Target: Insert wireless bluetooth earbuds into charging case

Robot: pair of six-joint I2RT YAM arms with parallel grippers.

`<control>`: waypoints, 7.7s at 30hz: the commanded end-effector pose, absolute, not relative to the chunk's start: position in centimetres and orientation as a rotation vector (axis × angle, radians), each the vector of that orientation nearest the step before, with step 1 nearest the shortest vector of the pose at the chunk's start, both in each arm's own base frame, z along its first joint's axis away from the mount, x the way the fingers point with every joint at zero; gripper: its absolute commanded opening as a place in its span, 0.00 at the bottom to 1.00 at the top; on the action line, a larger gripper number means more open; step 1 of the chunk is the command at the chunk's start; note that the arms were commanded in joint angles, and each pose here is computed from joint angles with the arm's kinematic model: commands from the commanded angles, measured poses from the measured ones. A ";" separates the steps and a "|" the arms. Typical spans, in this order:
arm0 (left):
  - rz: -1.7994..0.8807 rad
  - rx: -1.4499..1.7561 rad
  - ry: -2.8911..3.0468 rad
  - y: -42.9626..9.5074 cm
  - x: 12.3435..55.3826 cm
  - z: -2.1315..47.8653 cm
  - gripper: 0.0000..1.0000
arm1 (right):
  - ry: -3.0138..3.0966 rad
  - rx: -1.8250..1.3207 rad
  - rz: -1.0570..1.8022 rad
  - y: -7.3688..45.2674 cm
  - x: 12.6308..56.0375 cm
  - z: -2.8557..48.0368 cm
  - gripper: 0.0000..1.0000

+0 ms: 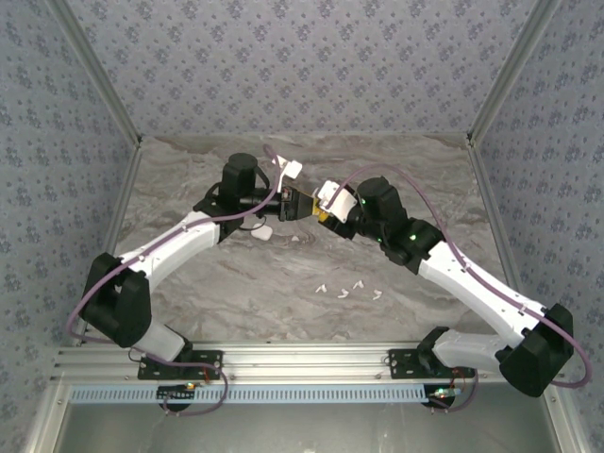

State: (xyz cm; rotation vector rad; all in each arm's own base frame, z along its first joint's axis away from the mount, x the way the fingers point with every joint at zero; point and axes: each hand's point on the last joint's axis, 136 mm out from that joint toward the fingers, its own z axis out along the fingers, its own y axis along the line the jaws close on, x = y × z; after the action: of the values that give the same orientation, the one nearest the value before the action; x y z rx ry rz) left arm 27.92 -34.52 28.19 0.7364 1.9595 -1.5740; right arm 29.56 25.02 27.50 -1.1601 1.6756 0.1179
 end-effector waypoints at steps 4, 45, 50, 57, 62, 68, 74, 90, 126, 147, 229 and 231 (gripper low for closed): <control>-1.529 0.749 1.839 -34.7 28.6 30.1 0.16 | 1.646 -1.112 0.286 23.5 27.2 29.8 0.73; -1.415 0.821 1.427 -35.5 26.3 32.4 0.00 | 1.723 -0.592 1.027 21.5 31.5 32.1 0.65; -1.414 0.829 1.419 -35.4 26.1 32.5 0.00 | 1.724 -0.581 1.017 21.4 32.2 32.4 0.64; -1.410 0.832 1.413 -35.4 26.0 32.6 0.00 | 1.743 -0.567 1.013 21.3 33.3 32.3 0.62; -1.403 0.830 1.414 -35.3 26.1 32.5 0.00 | 1.748 -0.556 1.006 21.2 33.7 32.5 0.62; -1.396 0.833 1.420 -35.3 26.0 32.3 0.00 | 1.758 -0.538 0.998 20.7 33.9 32.7 0.62; -1.361 0.834 1.428 -35.0 26.1 32.0 0.00 | 1.756 -0.505 1.006 19.8 33.3 33.9 0.62; -1.123 0.868 1.361 -32.8 24.4 32.5 0.00 | 2.570 -0.013 0.648 12.1 24.9 17.6 0.57; -1.086 0.850 1.380 -32.5 24.7 32.6 0.00 | 3.006 0.182 0.323 10.9 18.5 1.7 0.40; -1.082 0.849 1.388 -32.2 24.4 32.5 0.00 | 2.915 0.058 0.261 11.9 20.5 1.7 0.24; -1.302 0.906 1.335 -34.7 23.0 32.1 0.00 | 1.698 -1.086 0.313 23.1 25.8 32.0 0.25; -1.302 0.905 1.335 -34.7 23.0 32.1 0.00 | 1.698 -1.090 0.328 23.3 25.7 31.9 0.25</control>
State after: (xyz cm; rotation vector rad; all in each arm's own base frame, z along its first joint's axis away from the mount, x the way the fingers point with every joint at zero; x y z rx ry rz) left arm 23.39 -34.70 30.04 0.8925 1.4091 -1.3166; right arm 26.36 22.94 32.28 -1.0550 1.6999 0.3039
